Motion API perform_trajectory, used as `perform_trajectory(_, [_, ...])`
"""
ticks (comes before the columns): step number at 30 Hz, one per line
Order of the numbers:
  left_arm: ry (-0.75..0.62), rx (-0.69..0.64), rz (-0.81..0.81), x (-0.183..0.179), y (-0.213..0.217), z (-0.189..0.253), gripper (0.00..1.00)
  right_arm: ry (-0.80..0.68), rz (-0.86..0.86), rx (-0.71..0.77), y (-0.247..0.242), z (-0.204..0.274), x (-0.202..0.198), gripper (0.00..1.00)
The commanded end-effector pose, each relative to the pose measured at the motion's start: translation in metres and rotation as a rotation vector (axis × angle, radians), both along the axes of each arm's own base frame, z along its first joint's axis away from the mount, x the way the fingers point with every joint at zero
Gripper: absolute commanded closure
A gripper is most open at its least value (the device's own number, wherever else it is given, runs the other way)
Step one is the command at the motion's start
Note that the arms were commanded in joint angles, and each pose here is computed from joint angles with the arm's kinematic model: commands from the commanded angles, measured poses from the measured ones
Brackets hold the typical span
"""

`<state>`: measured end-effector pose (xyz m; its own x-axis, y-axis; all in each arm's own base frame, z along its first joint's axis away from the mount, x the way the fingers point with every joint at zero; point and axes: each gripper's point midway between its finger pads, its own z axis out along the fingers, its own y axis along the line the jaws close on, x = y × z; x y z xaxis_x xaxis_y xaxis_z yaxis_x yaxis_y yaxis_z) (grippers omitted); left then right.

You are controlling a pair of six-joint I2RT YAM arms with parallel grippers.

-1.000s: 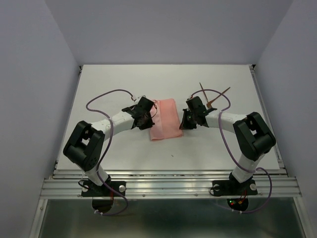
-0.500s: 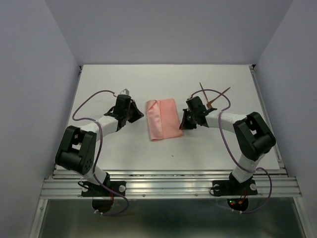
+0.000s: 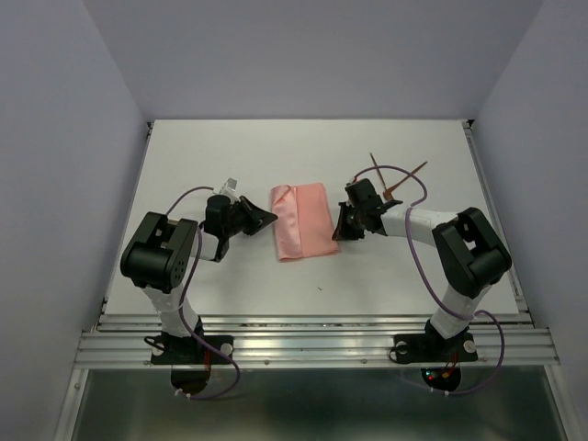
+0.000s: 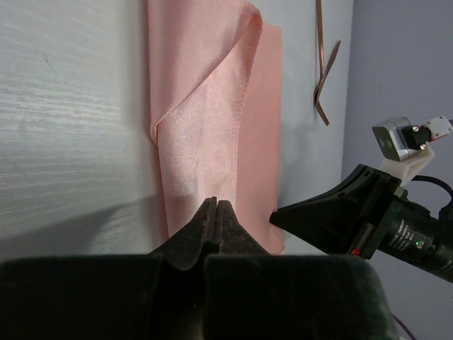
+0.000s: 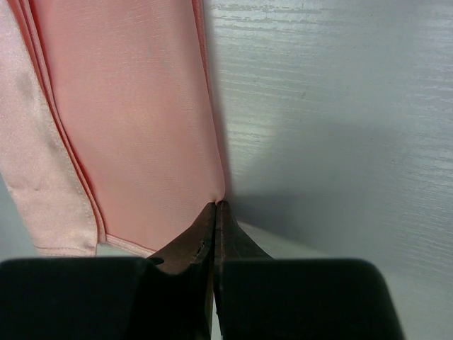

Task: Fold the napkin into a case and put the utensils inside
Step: Smooth out the 2/3-rectangle-folded napkin at the center of the board.

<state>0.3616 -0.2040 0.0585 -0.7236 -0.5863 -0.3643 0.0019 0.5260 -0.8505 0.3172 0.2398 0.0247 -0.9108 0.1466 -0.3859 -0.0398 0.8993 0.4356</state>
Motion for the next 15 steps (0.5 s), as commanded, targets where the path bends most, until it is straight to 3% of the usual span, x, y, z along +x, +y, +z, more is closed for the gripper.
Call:
perform_trajectory(1, [-0.141,-0.142,-0.054,-0.001,-0.013,0.032,1.0,-0.009,0.028,0.0,0.002,0.003,-0.003,0.99])
perform_trajectory(15, [-0.066,-0.151,-0.061,-0.023,-0.019,-0.002,1.0,-0.008,0.032,0.003,0.005,0.003,-0.001,0.99])
